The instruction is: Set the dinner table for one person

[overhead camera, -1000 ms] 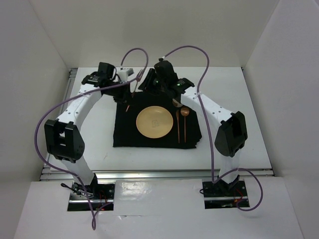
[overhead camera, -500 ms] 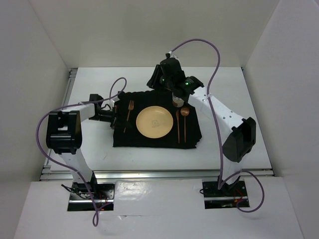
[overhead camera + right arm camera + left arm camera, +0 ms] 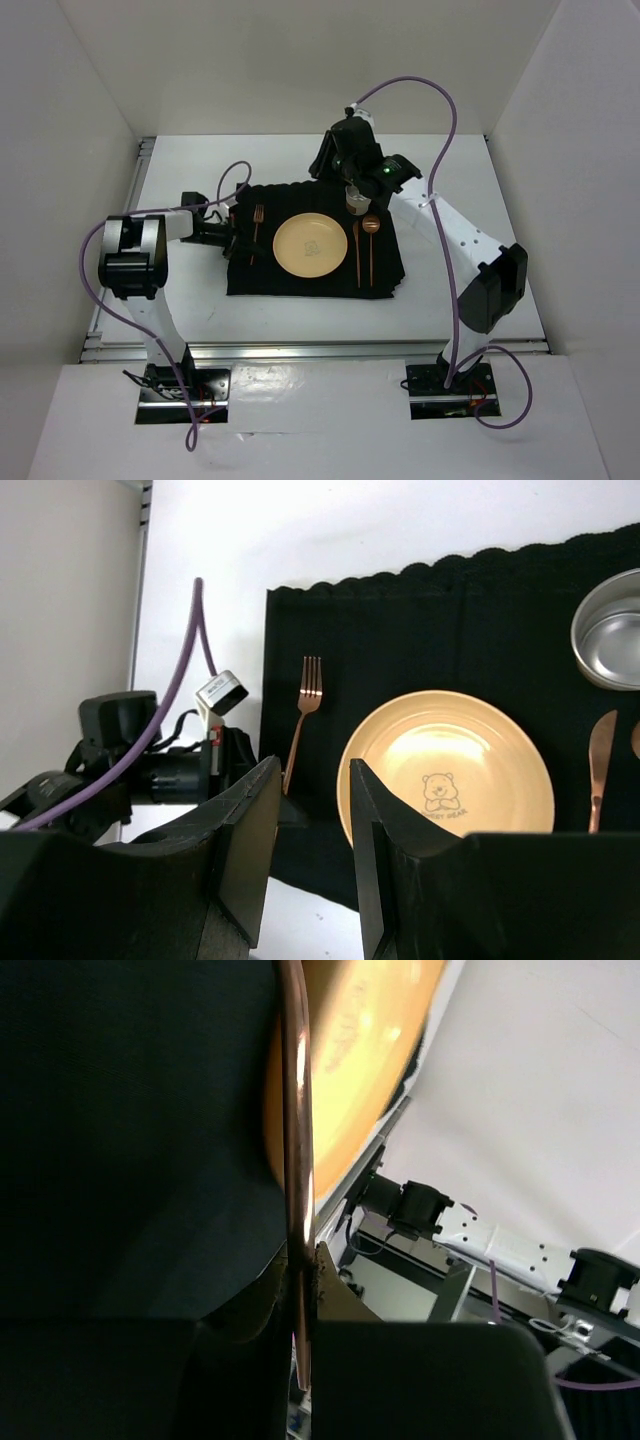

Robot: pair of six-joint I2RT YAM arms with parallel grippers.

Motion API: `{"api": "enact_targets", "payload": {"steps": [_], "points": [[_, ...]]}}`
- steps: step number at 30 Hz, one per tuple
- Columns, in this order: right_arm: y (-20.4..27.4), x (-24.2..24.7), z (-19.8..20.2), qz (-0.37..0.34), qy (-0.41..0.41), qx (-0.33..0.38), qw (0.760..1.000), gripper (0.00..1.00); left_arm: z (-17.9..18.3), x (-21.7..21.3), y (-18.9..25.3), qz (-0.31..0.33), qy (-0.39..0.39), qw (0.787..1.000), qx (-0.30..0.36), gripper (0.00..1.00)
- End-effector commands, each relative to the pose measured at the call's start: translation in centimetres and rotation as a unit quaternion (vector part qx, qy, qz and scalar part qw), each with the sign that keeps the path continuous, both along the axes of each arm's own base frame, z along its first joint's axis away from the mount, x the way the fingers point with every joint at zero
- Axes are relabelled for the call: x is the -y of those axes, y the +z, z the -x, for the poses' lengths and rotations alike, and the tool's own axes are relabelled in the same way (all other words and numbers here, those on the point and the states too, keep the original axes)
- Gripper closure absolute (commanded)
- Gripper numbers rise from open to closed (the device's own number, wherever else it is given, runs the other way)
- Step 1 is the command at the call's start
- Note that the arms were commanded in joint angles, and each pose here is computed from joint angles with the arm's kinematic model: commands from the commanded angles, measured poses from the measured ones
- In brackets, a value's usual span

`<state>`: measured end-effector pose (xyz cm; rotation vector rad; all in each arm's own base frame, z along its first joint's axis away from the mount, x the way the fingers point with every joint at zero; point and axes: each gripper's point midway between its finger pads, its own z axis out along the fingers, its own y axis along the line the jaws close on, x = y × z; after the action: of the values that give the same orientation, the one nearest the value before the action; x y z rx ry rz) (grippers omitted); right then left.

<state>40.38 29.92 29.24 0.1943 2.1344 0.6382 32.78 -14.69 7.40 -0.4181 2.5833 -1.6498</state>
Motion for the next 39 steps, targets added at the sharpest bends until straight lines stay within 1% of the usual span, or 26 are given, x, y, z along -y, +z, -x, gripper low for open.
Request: {"api": "enact_targets", "payload": {"steps": [1, 2, 3, 4, 8, 9, 11, 13, 15, 16, 18, 22, 26, 29, 34, 35, 39], "points": [[1.3, 1.4, 0.2, 0.01, -0.01, 0.016, 1.0, 0.58, -0.5, -0.1, -1.9, 0.003, -0.007, 1.0, -0.015, 0.92], [1.7, 1.5, 0.4, 0.007, -0.01, 0.02, 1.0, 0.58, -1.0, -0.1, -1.9, 0.002, -0.011, 1.0, -0.013, 0.9], [1.3, 1.7, 0.3, 0.012, -0.014, 0.017, 1.0, 0.58, -0.6, -0.1, -2.2, 0.002, -0.014, 0.999, -0.03, 0.88], [1.7, 1.8, 0.5, 0.009, -0.014, 0.021, 1.0, 0.58, -0.6, -0.5, -2.7, -0.002, -0.011, 0.999, -0.031, 0.86], [1.7, 2.5, 0.7, 0.009, -0.018, 0.021, 1.0, 0.58, -0.5, -1.6, -3.7, -0.024, 0.012, 0.999, -0.043, 0.69], [1.7, 2.5, 0.7, 0.009, -0.018, 0.021, 1.0, 0.58, -0.5, -1.7, -3.7, -0.03, 0.01, 0.999, -0.044, 0.62], [2.1, 2.6, 0.8, 0.011, -0.016, 0.026, 0.999, 0.58, -0.3, -1.7, -3.5, -0.03, 0.007, 0.998, -0.053, 0.56], [2.1, 2.6, 0.8, 0.011, -0.016, 0.026, 0.999, 0.58, -0.1, -2.0, -3.5, -0.051, 0.008, 0.997, -0.049, 0.48], [2.1, 2.8, 1.0, 0.011, -0.016, 0.026, 0.999, 0.58, 0.4, -2.4, -3.7, -0.076, 0.01, 0.996, -0.052, 0.44], [2.4, 2.8, 1.1, 0.008, -0.016, 0.03, 0.999, 0.58, 0.3, -2.5, -2.9, -0.081, 0.011, 0.996, -0.043, 0.42], [2.4, 3.0, 1.3, 0.008, -0.016, 0.03, 0.999, 0.57, 0.5, -2.5, -2.8, -0.082, 0.009, 0.996, -0.038, 0.39], [2.5, 2.9, 1.2, 0.005, -0.016, 0.033, 0.999, 0.57, 0.8, -2.6, -2.0, -0.083, 0.002, 0.996, -0.044, 0.39], [2.5, 2.9, 1.2, 0.005, -0.016, 0.033, 0.999, 0.57, 1.2, -2.8, -1.9, -0.094, -0.007, 0.995, -0.041, 0.34], [2.5, 3.1, 1.4, 0.006, -0.016, 0.033, 0.999, 0.57, 0.9, -3.0, -0.9, -0.102, -0.018, 0.994, -0.026, 0.28], [2.5, 3.1, 1.4, 0.006, -0.016, 0.033, 0.999, 0.57, 0.1, -2.6, 0.4, -0.094, -0.026, 0.995, -0.008, 0.27], [2.5, 3.1, 1.4, 0.01, -0.014, 0.034, 0.999, 0.57, 0.3, -2.6, 0.4, -0.093, -0.027, 0.995, -0.012, 0.26], [2.3, 3.5, 1.7, 0.014, -0.018, 0.032, 0.999, 0.57, 0.5, -2.4, 1.6, -0.101, -0.04, 0.994, 0.006, 0.22]]}}
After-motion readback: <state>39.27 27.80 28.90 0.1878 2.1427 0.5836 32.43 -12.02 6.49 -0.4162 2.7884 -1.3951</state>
